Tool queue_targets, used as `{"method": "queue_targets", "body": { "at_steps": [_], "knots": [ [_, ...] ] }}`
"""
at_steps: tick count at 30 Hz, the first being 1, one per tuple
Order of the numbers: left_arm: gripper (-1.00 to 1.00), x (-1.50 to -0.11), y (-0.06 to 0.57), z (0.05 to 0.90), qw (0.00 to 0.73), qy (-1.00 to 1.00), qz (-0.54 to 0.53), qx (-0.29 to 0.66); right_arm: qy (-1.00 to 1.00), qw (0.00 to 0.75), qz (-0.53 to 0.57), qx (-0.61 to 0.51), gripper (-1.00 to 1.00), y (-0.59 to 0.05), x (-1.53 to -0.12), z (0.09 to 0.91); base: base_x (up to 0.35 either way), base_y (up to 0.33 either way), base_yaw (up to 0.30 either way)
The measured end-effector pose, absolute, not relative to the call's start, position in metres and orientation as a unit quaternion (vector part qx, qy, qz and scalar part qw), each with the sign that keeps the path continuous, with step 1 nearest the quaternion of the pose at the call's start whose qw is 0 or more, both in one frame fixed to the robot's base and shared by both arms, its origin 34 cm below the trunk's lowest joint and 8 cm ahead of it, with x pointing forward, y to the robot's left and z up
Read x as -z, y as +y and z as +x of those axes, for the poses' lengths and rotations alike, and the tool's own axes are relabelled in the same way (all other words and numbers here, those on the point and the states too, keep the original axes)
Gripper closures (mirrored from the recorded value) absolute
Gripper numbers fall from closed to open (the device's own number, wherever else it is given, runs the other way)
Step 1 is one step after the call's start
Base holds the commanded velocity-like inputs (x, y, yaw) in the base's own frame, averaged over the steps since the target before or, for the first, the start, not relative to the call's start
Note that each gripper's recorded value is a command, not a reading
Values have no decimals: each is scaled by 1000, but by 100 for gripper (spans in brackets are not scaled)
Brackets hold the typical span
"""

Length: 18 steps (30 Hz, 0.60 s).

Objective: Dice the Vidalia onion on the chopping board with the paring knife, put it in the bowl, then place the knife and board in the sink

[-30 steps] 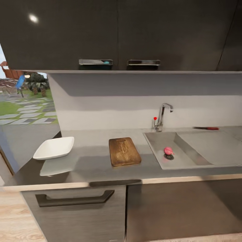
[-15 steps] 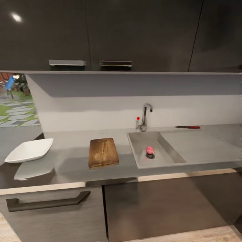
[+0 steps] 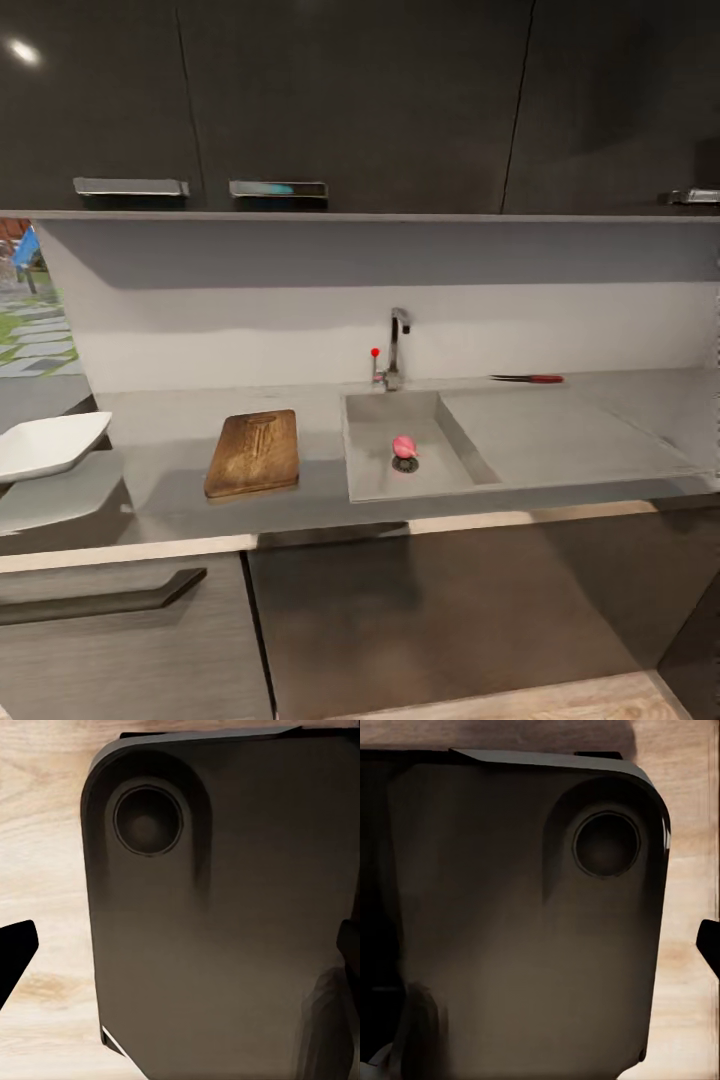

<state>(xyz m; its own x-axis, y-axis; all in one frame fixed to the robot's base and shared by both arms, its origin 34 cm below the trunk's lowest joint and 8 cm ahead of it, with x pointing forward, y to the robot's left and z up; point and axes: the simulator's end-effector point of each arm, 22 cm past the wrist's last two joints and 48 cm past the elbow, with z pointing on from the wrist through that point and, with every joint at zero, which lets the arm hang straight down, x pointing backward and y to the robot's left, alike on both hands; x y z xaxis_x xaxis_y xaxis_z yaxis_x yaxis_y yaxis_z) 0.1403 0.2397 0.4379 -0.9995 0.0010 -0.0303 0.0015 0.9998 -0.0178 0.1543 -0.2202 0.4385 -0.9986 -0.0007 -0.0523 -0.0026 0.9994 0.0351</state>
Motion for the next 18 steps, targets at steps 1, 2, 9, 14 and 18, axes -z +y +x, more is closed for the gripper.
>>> {"method": "queue_targets", "body": {
  "at_steps": [1,2,9,14,18],
  "knots": [
    [-100,-438,240,140,15,1000,1,9,999,26,-1,-18,-100,-220,-439,154,0,-342,0],
    [-100,-438,240,140,15,1000,1,9,999,26,-1,-18,-100,-220,-439,154,0,-342,0],
    [-100,-438,240,140,15,1000,0,9,999,26,-1,-17,-100,-220,-439,154,63,-289,0],
    [-100,-438,240,140,15,1000,0,9,999,27,-1,-17,-100,-220,-439,154,149,-182,41],
    [-100,-438,240,140,15,1000,0,9,999,27,-1,-17,-100,-220,-439,154,160,-157,126]
  ]
}}
